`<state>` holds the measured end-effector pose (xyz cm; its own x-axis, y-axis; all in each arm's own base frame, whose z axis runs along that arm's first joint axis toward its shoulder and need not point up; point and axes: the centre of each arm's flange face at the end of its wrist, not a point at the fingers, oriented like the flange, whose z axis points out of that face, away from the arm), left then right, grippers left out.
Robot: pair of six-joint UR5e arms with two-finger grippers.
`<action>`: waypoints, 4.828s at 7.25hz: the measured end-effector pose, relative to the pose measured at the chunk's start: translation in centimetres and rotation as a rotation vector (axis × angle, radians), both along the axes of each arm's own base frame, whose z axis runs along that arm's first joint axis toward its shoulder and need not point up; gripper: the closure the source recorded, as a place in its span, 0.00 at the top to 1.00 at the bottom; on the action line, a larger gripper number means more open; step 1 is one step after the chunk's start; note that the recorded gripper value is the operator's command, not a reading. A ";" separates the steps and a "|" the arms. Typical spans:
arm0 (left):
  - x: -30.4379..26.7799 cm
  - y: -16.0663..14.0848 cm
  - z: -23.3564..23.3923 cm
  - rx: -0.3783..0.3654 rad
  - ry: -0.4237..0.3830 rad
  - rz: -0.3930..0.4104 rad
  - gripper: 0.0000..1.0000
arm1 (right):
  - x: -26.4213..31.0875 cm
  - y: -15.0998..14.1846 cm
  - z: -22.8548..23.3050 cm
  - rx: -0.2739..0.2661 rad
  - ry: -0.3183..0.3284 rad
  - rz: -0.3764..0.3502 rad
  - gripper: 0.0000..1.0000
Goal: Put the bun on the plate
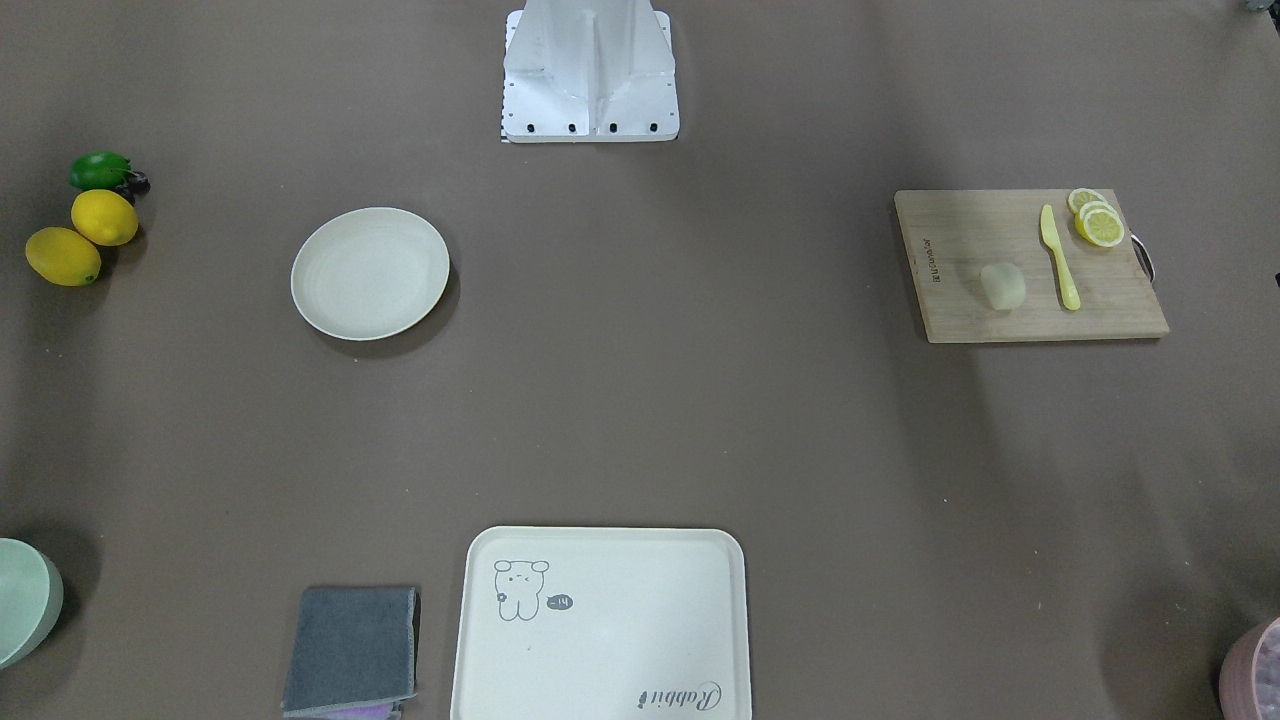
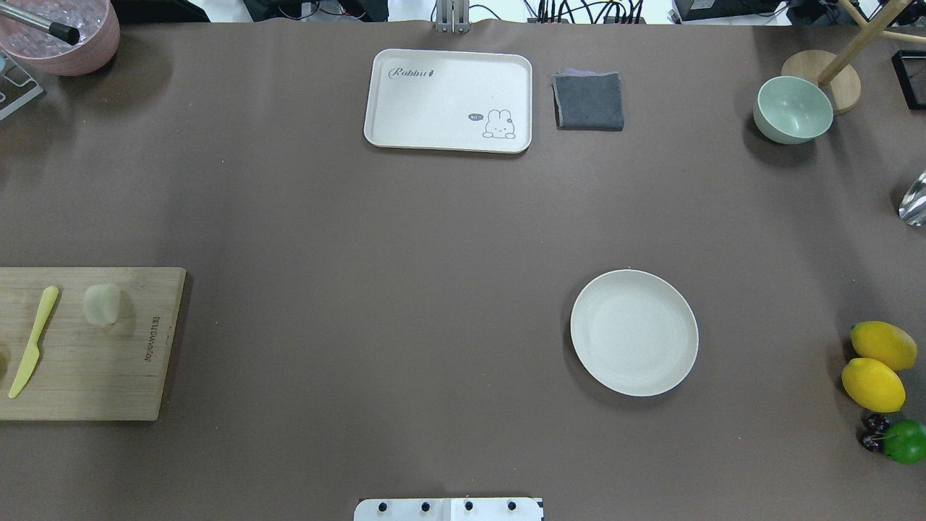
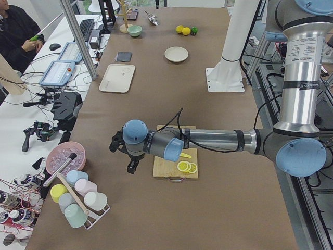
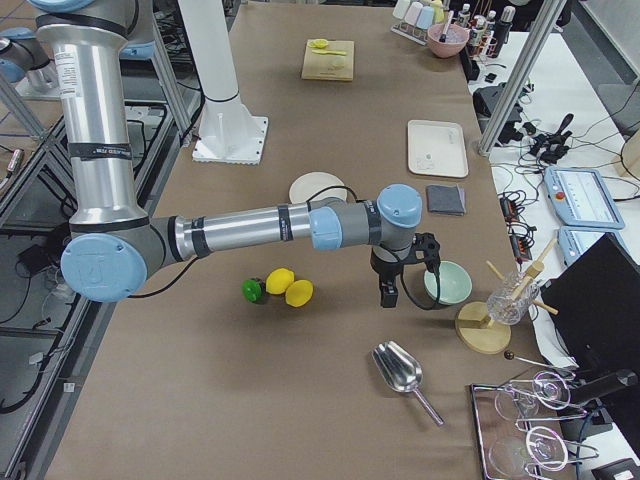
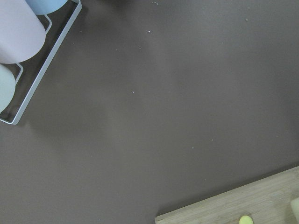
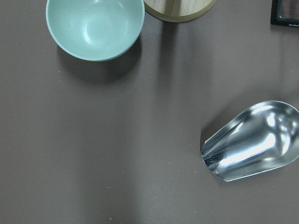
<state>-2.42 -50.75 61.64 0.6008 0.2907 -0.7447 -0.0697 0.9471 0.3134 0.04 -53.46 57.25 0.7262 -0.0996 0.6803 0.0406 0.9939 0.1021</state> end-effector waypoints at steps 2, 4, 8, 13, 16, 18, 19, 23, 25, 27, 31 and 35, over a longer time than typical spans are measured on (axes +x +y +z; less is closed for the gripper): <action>0.4 -0.2 -0.7 0.016 0.005 0.010 0.98 | -0.4 0.1 0.6 -0.013 -0.003 -0.007 1.00; 1.7 -0.2 -0.9 0.027 0.001 0.035 0.98 | -1.4 0.1 0.7 -0.018 -0.004 -0.022 1.00; 1.6 0.7 -1.3 0.029 0.002 0.033 0.97 | -2.9 1.3 0.5 -0.035 -0.074 -0.056 1.00; 1.4 0.7 -2.6 -0.048 -0.067 -0.044 0.98 | -2.9 3.0 0.3 -0.042 -0.101 -0.059 1.00; 1.4 0.7 -2.8 -0.092 -0.082 -0.050 0.98 | -2.9 3.0 0.2 -0.039 -0.100 -0.061 1.00; 1.6 0.8 -2.7 -0.102 -0.080 -0.049 0.98 | -3.3 3.0 0.2 -0.039 -0.102 -0.067 1.00; 1.8 0.7 -2.9 -0.117 -0.075 -0.058 0.98 | -4.1 3.0 0.0 -0.039 -0.103 -0.082 1.00; 3.2 0.6 -3.4 -0.145 -0.062 -0.064 0.98 | -14.1 3.5 -2.8 -0.035 -0.111 -0.013 0.98; 3.3 1.0 -3.3 -0.142 -0.052 -0.063 0.98 | -23.3 5.5 -6.2 -0.037 -0.165 0.063 0.86; 3.3 1.3 -3.3 -0.145 -0.050 -0.070 0.98 | -28.8 7.7 -8.9 -0.050 -0.223 0.042 0.71; 3.4 1.2 -3.9 -0.149 -0.042 -0.081 0.98 | -32.9 10.6 -10.0 -0.065 -0.251 -0.027 0.50; 3.5 1.0 -4.5 -0.155 -0.037 -0.094 0.98 | -34.4 12.3 -10.0 -0.062 -0.250 -0.077 0.31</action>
